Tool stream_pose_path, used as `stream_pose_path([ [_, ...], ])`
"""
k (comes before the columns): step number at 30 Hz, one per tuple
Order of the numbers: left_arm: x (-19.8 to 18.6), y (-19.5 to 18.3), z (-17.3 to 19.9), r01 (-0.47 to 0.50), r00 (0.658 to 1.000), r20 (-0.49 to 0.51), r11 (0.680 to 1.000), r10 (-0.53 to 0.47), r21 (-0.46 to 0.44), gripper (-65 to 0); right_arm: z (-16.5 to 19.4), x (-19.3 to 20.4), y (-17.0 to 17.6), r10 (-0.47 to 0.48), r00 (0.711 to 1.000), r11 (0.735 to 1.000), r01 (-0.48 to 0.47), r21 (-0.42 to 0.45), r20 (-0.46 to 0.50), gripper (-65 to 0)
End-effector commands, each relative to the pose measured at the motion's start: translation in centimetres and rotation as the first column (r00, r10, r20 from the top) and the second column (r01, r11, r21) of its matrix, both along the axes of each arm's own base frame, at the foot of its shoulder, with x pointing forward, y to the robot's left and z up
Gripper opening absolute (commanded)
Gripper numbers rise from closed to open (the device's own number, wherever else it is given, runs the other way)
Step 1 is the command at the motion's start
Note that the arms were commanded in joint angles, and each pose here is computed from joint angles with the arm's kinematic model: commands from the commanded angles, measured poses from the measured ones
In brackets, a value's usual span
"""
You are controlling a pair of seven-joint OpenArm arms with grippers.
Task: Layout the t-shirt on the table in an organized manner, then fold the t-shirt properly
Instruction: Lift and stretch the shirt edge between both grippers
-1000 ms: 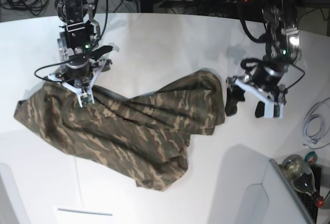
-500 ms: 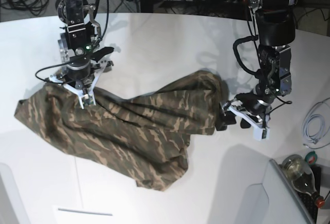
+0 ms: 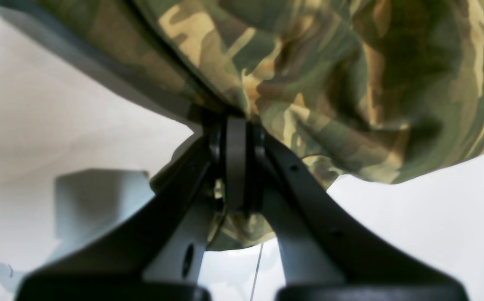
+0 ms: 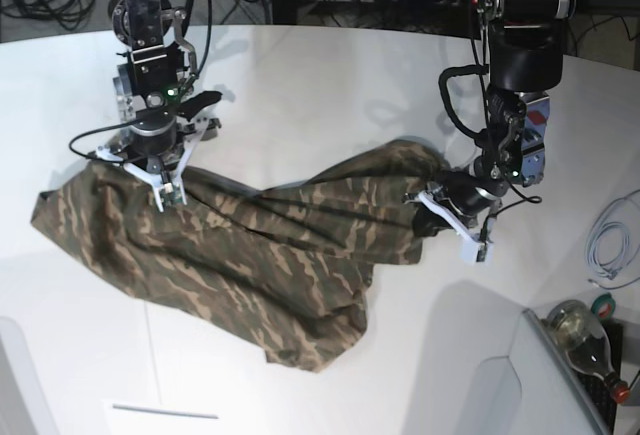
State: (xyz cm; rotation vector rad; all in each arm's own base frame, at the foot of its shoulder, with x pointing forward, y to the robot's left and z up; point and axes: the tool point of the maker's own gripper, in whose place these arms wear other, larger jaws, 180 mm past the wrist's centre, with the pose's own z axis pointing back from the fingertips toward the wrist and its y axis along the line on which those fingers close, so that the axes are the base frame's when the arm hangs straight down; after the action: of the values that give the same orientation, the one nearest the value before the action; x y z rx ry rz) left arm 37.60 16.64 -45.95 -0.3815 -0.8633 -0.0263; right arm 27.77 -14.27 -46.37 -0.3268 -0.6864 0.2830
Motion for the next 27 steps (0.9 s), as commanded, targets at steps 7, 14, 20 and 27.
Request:
stream_pose_path([
  [7, 4.0, 1.8, 8.8, -0.011, 0.975, 0.223, 0.994, -0.015, 0.113, -65.0, 1.2, 1.1, 0.0, 0.013, 0.999, 1.000, -0.013, -0.005, 0.046, -65.0],
  [14, 2.2, 1.7, 13.5, 0.050, 0.946, 0.298, 0.964, -0.130, 0.261, -65.0, 4.8, 1.5, 1.2, 0.101, 0.988, 0.994, -0.103, 0.017, 0.116, -65.0],
  [20, -5.0, 2.1, 7.7, 0.130, 0.967, 0.149, 0.900, -0.209, 0.417, -65.0, 2.6, -2.2, 1.6, 0.114, 0.993, 0.993, -0.115, 0.032, 0.037, -65.0],
  [27, -10.9, 3.8, 0.5, 0.186, 0.980, -0.019, 0.885, -0.197, 0.427, -65.0, -2.3, -5.5, 2.5, 0.103, 0.989, 0.989, -0.090, 0.114, -0.105, -65.0],
])
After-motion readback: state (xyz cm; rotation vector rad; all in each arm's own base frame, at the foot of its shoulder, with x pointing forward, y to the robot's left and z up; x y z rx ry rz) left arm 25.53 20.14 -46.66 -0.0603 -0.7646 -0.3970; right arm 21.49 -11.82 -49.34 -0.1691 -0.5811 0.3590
